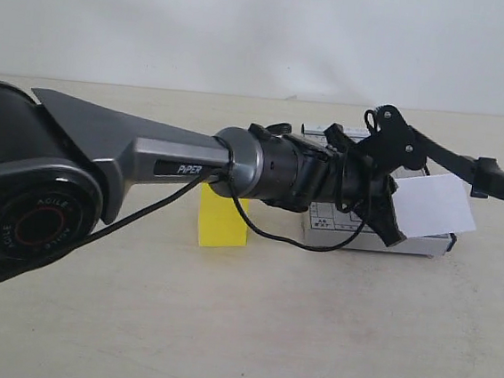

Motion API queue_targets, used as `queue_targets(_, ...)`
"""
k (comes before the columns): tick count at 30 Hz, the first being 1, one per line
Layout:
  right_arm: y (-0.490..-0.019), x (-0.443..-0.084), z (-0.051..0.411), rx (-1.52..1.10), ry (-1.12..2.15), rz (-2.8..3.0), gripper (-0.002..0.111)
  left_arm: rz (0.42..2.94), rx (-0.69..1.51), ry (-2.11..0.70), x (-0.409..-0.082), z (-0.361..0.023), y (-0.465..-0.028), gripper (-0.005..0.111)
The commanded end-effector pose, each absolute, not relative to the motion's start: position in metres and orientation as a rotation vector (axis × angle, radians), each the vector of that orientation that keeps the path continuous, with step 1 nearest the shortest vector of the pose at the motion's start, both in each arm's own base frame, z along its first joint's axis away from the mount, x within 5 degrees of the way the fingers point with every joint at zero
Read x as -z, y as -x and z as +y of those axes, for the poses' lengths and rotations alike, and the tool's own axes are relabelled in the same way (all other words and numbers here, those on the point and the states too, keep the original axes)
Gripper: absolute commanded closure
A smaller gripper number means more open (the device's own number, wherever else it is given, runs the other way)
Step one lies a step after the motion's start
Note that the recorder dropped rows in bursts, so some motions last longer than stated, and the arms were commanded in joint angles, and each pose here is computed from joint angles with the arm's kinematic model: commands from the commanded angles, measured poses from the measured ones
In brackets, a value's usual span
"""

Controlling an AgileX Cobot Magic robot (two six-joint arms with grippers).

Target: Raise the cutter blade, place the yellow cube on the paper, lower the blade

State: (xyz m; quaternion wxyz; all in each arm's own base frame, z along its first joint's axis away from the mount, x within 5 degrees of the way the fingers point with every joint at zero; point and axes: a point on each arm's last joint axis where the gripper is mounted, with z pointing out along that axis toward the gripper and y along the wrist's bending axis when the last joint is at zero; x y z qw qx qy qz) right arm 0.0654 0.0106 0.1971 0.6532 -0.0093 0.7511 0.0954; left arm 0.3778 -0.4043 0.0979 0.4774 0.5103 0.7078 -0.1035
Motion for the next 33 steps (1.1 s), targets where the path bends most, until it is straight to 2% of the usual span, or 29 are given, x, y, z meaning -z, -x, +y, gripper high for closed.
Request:
queue_targets(1,-0.065,-0.198,0.010,-0.203,0.034,1.698,0.108,1.757,0.179,-1.228,-0.091,-0.401,-0.381,0.102)
queue_targets(8,-0.065,-0.198,0.010,-0.203,0.034,1.698,0.108,1.754,0.148,-1.205,-0.100,-0.399,-0.383,0.102)
queue_targets(17,-0.065,-0.198,0.010,-0.203,0.034,1.698,0.108,1.680,0.280,-1.240,-0.112,-0.411,-0.379,0.102)
queue_targets(33,-0.065,-0.198,0.010,-0.203,0.034,1.698,0.108,1.625,0.299,-1.210,-0.144,-0.413,-0.380,0.102)
